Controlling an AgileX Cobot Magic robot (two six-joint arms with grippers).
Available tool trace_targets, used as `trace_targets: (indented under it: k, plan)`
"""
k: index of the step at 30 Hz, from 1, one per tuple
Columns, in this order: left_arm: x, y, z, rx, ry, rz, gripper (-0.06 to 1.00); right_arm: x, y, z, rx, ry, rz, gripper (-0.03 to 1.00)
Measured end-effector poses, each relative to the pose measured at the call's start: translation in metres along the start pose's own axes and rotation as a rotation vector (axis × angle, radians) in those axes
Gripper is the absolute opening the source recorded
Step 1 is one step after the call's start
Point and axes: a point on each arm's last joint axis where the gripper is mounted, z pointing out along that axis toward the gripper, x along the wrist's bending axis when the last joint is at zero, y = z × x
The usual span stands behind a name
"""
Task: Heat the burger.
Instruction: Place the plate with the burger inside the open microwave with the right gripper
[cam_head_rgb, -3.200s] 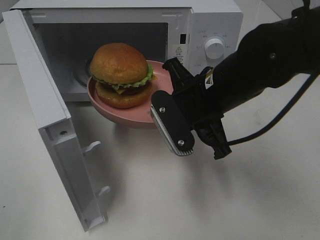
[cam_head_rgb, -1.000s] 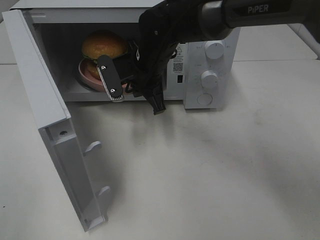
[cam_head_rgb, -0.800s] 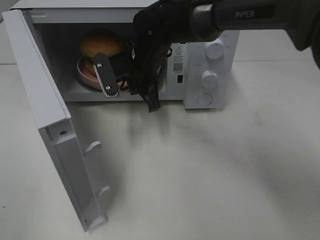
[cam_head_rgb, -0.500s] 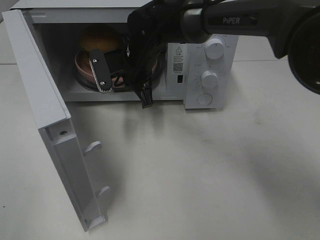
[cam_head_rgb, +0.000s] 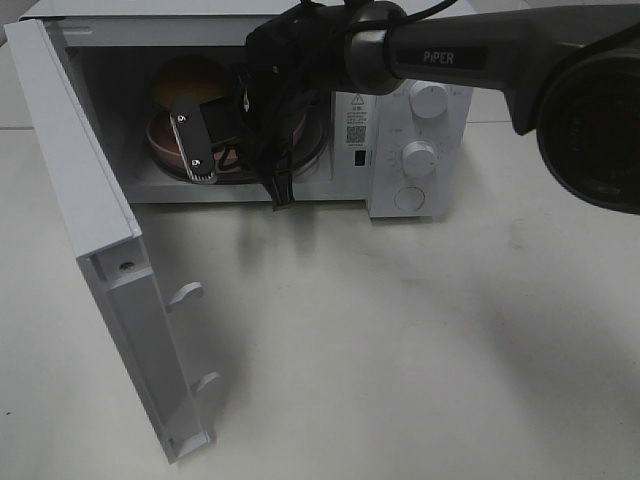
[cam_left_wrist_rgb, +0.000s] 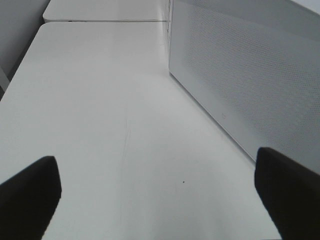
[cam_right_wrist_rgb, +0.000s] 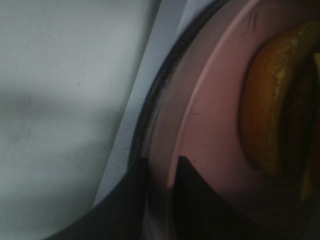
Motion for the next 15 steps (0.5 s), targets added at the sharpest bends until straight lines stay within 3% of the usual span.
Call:
trace_targets:
  k: [1, 3, 4, 6, 9, 15]
  plan:
    - [0.0000, 0.0000, 0.0000, 0.000, 0.000, 0.000, 0.99, 0.0000, 0.0000, 0.0000, 0.000, 0.000, 0.000, 0.24]
    - [0.0000, 0.0000, 0.0000, 0.000, 0.000, 0.000, 0.99, -0.0004, 0.0005, -0.0002, -0.005, -0.002, 0.009, 0.37]
    - [0.0000, 0.0000, 0.0000, 0.000, 0.000, 0.000, 0.99, -0.0004, 0.0005, -0.0002, -0.005, -0.002, 0.009, 0.37]
    - [0.0000, 0.0000, 0.0000, 0.000, 0.000, 0.000, 0.99, 0.0003, 0.0006, -0.0002, -0.006, 0.005, 0.043, 0.49]
    - [0.0000, 0.0000, 0.0000, 0.000, 0.000, 0.000, 0.99, 0.0005, 0.0013, -0.0002, -0.013, 0.009, 0.104, 0.55]
    - [0.0000, 0.0000, 0.0000, 0.000, 0.000, 0.000, 0.99, 0.0002, 0.0015, -0.0014, -0.016, 0.010, 0.211, 0.58]
